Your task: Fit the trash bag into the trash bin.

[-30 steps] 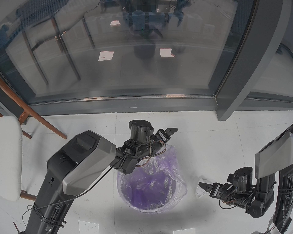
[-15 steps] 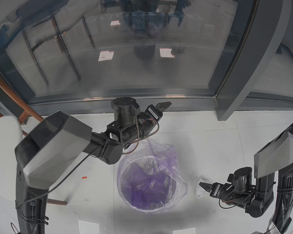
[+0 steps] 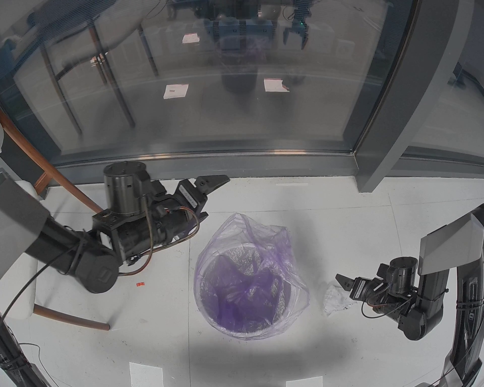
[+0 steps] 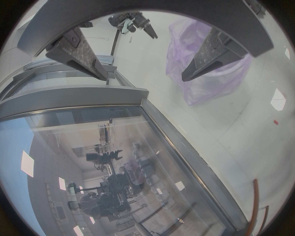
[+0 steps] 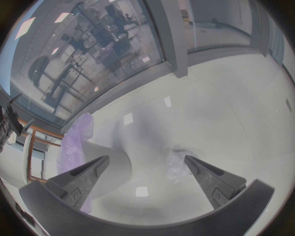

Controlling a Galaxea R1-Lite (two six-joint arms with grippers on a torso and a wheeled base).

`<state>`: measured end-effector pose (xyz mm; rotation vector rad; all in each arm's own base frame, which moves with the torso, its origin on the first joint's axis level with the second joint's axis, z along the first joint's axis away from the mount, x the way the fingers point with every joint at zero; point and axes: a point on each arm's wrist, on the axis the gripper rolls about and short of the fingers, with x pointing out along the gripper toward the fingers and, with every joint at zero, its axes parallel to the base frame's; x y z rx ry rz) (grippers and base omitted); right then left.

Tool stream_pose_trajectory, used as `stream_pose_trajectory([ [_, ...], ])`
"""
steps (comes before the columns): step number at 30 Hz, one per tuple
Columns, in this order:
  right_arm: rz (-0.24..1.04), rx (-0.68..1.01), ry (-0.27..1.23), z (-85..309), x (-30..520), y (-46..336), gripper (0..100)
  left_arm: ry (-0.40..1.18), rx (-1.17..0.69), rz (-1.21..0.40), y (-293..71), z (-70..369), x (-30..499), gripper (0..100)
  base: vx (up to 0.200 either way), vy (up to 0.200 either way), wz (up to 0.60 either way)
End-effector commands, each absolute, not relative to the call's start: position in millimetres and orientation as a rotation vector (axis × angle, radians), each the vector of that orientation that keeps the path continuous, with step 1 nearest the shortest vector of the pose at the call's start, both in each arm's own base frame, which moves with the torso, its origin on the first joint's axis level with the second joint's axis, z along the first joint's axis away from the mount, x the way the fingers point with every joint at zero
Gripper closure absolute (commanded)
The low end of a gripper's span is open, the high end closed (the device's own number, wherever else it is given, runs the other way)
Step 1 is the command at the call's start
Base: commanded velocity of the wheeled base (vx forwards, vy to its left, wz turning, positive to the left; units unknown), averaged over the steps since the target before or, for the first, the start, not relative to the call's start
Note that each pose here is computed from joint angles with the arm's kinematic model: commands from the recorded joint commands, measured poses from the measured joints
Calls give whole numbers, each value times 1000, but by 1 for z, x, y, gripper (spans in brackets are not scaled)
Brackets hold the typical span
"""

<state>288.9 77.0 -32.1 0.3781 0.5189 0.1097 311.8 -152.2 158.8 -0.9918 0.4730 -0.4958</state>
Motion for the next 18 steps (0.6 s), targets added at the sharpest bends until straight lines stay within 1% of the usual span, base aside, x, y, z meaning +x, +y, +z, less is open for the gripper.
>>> stream_pose_trajectory([
  [1,115,331,454,-62,343,75,0,418,-972,-494,-124,178,274,0,-200,0,0],
  [4,114,331,454,-61,346,75,0,419,-969,-490,-122,177,274,0,-200,0,0],
  [5,99,336,478,-54,383,76,0,412,-949,-485,-118,177,268,0,-200,0,0],
  [6,98,339,491,-50,397,75,0,409,-941,-483,-117,177,268,0,-200,0,0],
  [7,98,339,491,-50,397,75,0,409,-941,-483,-117,177,268,0,-200,0,0],
  [8,97,332,539,-48,418,73,0,398,-914,-481,-117,177,268,0,-200,0,0],
  [10,89,297,579,-51,431,64,0,390,-898,-480,-117,177,268,0,0,0,0],
  [13,104,186,628,-68,442,49,0,382,-893,-470,-115,177,269,0,0,0,0],
  [18,121,128,656,-80,449,49,0,380,-892,-464,-114,177,268,0,0,0,0],
])
